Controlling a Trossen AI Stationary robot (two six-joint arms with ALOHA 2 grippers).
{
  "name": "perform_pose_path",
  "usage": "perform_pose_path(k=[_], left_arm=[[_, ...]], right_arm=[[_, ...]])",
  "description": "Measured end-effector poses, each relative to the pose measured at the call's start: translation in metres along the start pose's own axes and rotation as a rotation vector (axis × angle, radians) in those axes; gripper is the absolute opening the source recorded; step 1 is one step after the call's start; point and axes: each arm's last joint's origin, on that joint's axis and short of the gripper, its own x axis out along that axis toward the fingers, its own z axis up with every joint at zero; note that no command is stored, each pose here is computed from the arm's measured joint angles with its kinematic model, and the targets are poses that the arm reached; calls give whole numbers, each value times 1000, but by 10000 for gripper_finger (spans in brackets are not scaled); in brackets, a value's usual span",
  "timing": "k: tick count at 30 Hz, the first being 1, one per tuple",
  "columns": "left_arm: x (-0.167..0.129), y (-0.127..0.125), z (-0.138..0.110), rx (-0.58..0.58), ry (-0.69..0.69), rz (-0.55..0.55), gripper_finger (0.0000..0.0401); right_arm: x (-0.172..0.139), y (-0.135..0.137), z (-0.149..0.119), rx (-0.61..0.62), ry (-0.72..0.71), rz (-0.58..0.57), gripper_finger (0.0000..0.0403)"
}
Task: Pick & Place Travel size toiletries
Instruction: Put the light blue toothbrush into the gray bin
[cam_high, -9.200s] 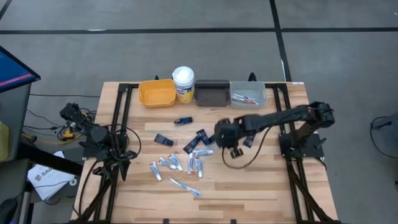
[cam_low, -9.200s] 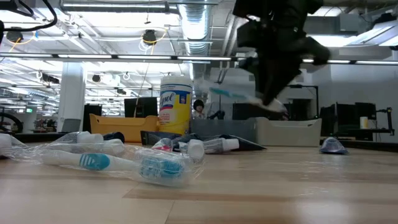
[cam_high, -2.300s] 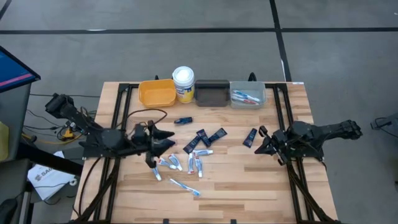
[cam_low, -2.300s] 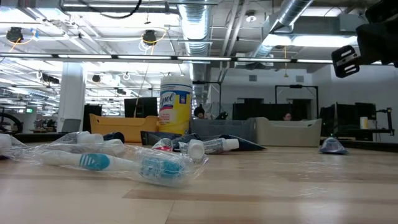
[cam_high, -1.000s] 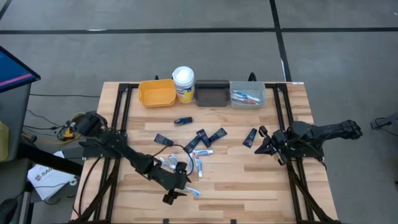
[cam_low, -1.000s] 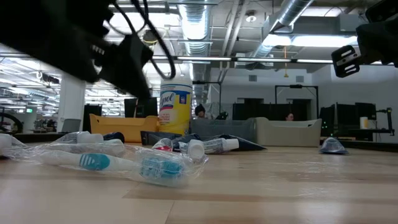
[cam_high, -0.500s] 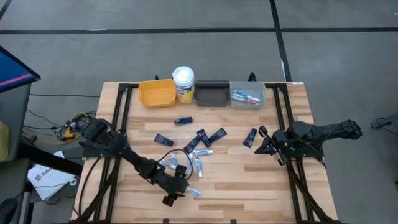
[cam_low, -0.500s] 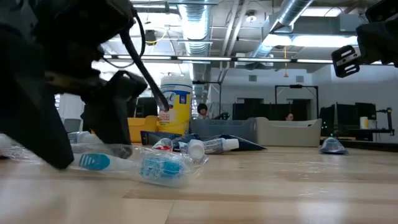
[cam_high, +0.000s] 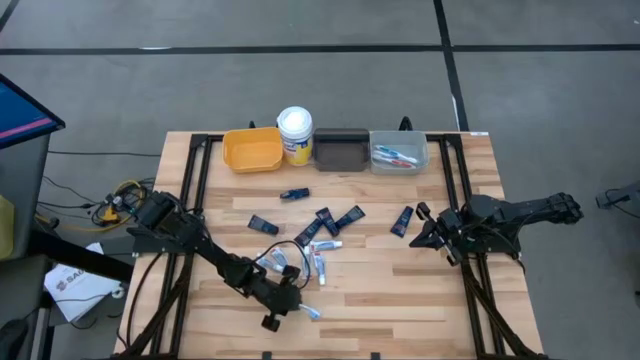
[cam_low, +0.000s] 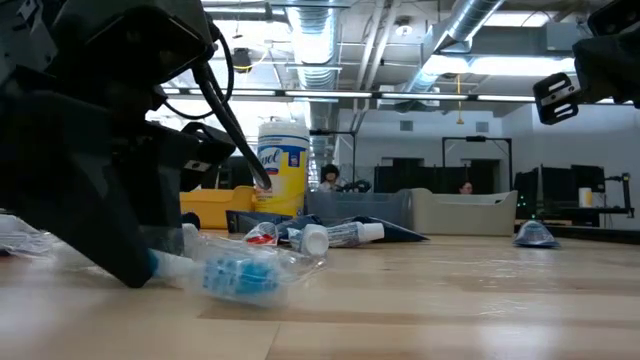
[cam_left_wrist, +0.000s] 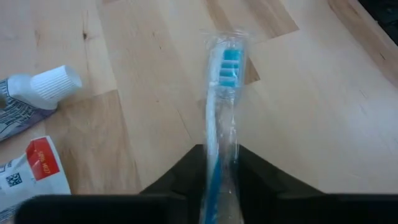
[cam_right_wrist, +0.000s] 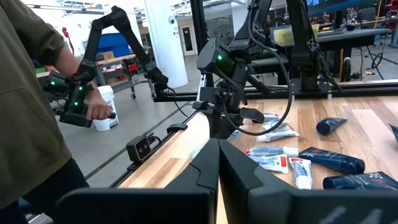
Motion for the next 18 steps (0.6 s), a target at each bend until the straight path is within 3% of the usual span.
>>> perform_pose_path(k=[5, 9, 13, 18], left_arm=[[-3, 1, 1, -6, -4, 7, 21], [-15, 6, 13, -25, -63, 23, 26], [-35, 19, 29, -52, -149, 106, 43], [-70, 50, 53, -44, -282, 246, 26]], right_arm=[[0, 0, 0, 0, 0, 0, 0], [0, 0, 0, 0, 0, 0, 0], [0, 0, 0, 0, 0, 0, 0], [0, 0, 0, 0, 0, 0, 0]])
